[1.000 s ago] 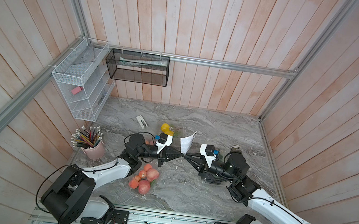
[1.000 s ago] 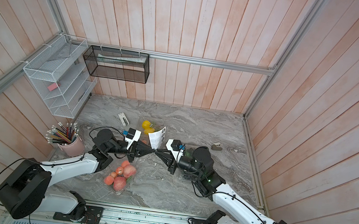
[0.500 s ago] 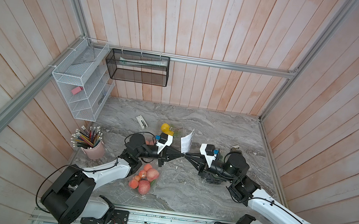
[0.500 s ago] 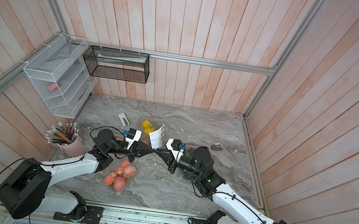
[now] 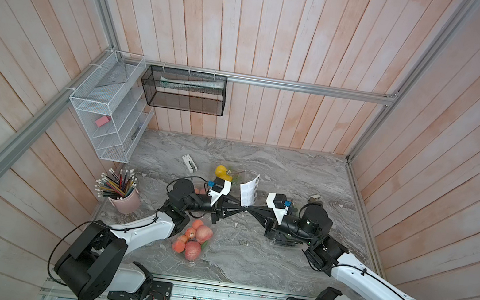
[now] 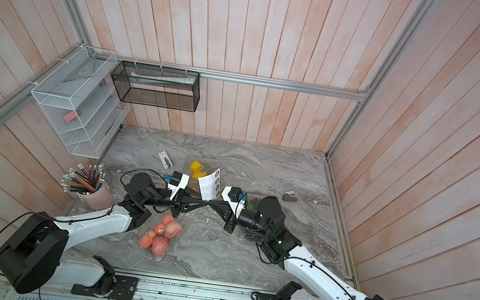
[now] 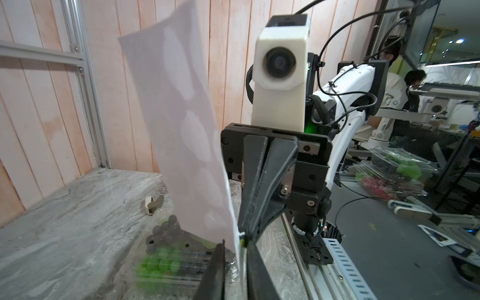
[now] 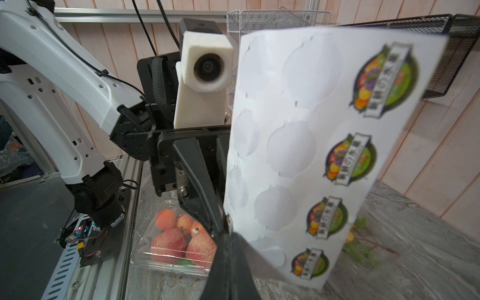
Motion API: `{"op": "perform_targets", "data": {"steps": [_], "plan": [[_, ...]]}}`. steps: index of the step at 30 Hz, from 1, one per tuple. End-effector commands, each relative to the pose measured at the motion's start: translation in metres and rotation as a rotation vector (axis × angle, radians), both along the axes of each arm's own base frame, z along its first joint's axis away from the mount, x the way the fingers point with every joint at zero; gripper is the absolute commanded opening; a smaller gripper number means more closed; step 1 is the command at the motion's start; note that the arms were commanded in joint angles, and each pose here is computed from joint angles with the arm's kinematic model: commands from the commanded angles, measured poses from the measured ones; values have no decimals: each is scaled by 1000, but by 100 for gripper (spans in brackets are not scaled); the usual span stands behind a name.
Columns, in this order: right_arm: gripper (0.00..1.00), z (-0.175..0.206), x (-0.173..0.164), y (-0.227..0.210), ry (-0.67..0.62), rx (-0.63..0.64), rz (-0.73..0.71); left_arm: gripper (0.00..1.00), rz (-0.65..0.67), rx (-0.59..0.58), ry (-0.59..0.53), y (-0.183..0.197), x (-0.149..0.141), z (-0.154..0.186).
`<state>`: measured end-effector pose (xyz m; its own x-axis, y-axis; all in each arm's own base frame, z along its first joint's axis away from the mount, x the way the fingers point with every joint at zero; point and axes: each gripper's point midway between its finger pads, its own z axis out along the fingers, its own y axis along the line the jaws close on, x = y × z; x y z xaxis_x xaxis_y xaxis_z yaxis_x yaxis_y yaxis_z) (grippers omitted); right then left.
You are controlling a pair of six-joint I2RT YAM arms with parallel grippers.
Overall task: Label fruit boxes
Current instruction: Tear off the label from the label sticker.
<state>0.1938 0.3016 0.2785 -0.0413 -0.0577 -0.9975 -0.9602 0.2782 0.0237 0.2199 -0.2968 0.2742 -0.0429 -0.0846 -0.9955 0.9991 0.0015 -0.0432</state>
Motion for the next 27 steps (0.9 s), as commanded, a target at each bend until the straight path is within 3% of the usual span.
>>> {"op": "perform_targets", "data": {"steps": [1,13,14,18,27], "plan": [[0,6,0,-1,-26,-9,-10,25,-1,-41,-21,1,-4,17],[0,-7,0,-2,-12,-38,-20,27,-3,-134,54,1,1,38],[0,-7,0,-2,-11,-37,-19,26,-4,-135,55,0,1,38],[0,-8,-2,-1,-12,-43,-12,0,21,-132,80,-1,7,39],[0,-21,-9,5,-6,-108,10,0,98,-107,82,0,18,38]]}}
